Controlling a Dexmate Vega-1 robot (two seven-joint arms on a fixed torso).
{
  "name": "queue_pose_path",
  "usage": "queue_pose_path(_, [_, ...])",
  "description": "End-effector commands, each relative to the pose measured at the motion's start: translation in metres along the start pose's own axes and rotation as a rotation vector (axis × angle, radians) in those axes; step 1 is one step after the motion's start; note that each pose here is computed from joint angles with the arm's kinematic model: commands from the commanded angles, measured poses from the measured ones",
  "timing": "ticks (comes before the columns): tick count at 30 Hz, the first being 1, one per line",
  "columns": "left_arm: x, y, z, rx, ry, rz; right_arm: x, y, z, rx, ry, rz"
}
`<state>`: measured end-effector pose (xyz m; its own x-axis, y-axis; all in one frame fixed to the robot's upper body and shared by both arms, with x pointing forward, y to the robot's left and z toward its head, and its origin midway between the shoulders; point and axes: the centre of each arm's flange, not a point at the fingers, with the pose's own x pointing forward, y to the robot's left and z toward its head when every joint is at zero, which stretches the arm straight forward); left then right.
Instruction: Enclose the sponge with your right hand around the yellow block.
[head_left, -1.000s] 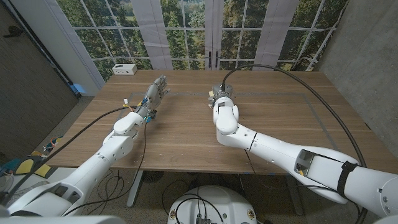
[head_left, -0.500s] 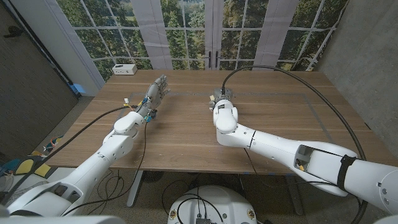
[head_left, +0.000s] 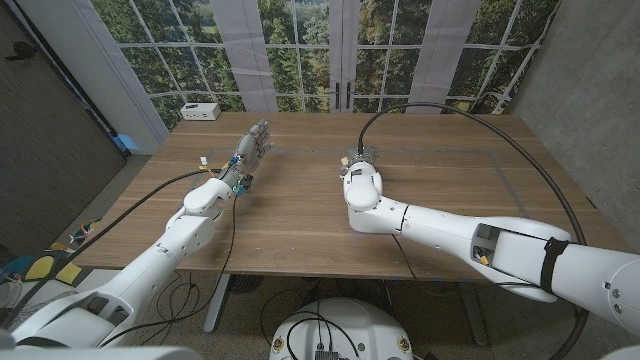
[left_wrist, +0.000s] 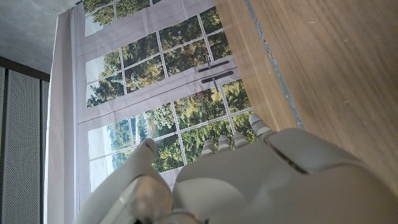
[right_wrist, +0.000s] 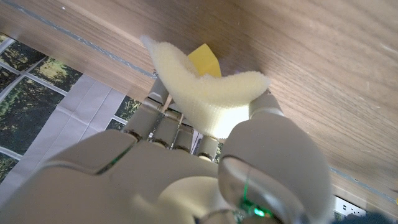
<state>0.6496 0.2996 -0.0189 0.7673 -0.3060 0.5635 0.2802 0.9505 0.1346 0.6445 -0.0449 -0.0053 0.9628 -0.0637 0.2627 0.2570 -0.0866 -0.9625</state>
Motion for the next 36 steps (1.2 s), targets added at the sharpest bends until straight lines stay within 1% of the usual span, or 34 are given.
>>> queue_pose_path(1, [0.006,-0.003,0.002,0.005,-0.003,-0.013,0.006,0.009,-0.01,0.016,0.025,0.104])
queue_pose_path(3, [0.007,-0.003,0.002,0.003,-0.005,-0.011,0.006,0.01,-0.011,0.013,0.037,0.1])
queue_pose_path(4, [0.007,-0.003,0.002,0.005,-0.004,-0.011,0.006,0.009,-0.011,0.007,0.034,0.104])
queue_pose_path(6, [0.008,-0.004,0.002,0.003,-0.004,-0.018,0.007,0.01,-0.013,0.008,0.047,0.116])
queue_pose_path(8, [0.008,-0.004,0.002,0.006,-0.003,-0.012,0.009,0.009,-0.015,0.011,0.045,0.139])
queue_pose_path(10, [0.009,-0.004,0.002,0.0,-0.002,-0.015,0.009,0.009,-0.016,0.007,0.056,0.145])
queue_pose_path(12, [0.009,-0.005,0.002,0.006,-0.002,-0.015,0.009,0.008,-0.017,-0.003,0.055,0.15])
queue_pose_path(13, [0.01,-0.005,0.002,0.002,-0.002,-0.018,0.008,0.008,-0.018,0.007,0.071,0.146])
queue_pose_path(14, [0.01,-0.005,0.002,0.001,-0.002,-0.018,0.008,0.007,-0.019,0.008,0.064,0.125])
queue_pose_path(17, [0.011,-0.006,0.002,0.002,-0.003,-0.02,0.007,0.005,-0.021,0.024,0.06,0.123])
queue_pose_path(19, [0.012,-0.007,0.002,0.001,-0.006,-0.022,0.006,0.004,-0.021,0.035,0.052,0.106])
queue_pose_path(21, [0.013,-0.007,0.002,0.004,-0.007,-0.024,0.004,0.004,-0.022,0.043,0.057,0.089])
queue_pose_path(22, [0.013,-0.007,0.002,-0.001,-0.006,-0.023,0.002,0.003,-0.022,0.049,0.053,0.062])
queue_pose_path(24, [0.014,-0.007,0.002,0.002,-0.006,-0.022,0.001,0.003,-0.024,0.086,0.062,0.051])
queue_pose_path(25, [0.014,-0.007,0.001,-0.001,-0.005,-0.026,-0.001,0.002,-0.026,0.105,0.071,0.018])
queue_pose_path(28, [0.015,-0.007,0.0,0.001,-0.002,-0.023,-0.007,0.0,-0.028,0.136,0.088,-0.035])
queue_pose_path(30, [0.016,-0.008,0.0,-0.002,0.004,-0.025,-0.006,-0.002,-0.031,0.172,0.072,-0.016])
queue_pose_path(31, [0.016,-0.008,0.0,0.001,0.005,-0.024,-0.007,-0.002,-0.032,0.188,0.057,-0.025])
queue_pose_path(32, [0.017,-0.008,-0.001,0.0,0.004,-0.03,-0.008,-0.002,-0.032,0.183,0.055,-0.035])
queue_pose_path(35, [0.018,-0.008,0.0,0.0,0.002,-0.031,-0.011,-0.003,-0.033,0.204,0.046,-0.031])
queue_pose_path(36, [0.018,-0.008,0.0,0.0,0.002,-0.03,-0.012,-0.004,-0.034,0.212,0.031,-0.034])
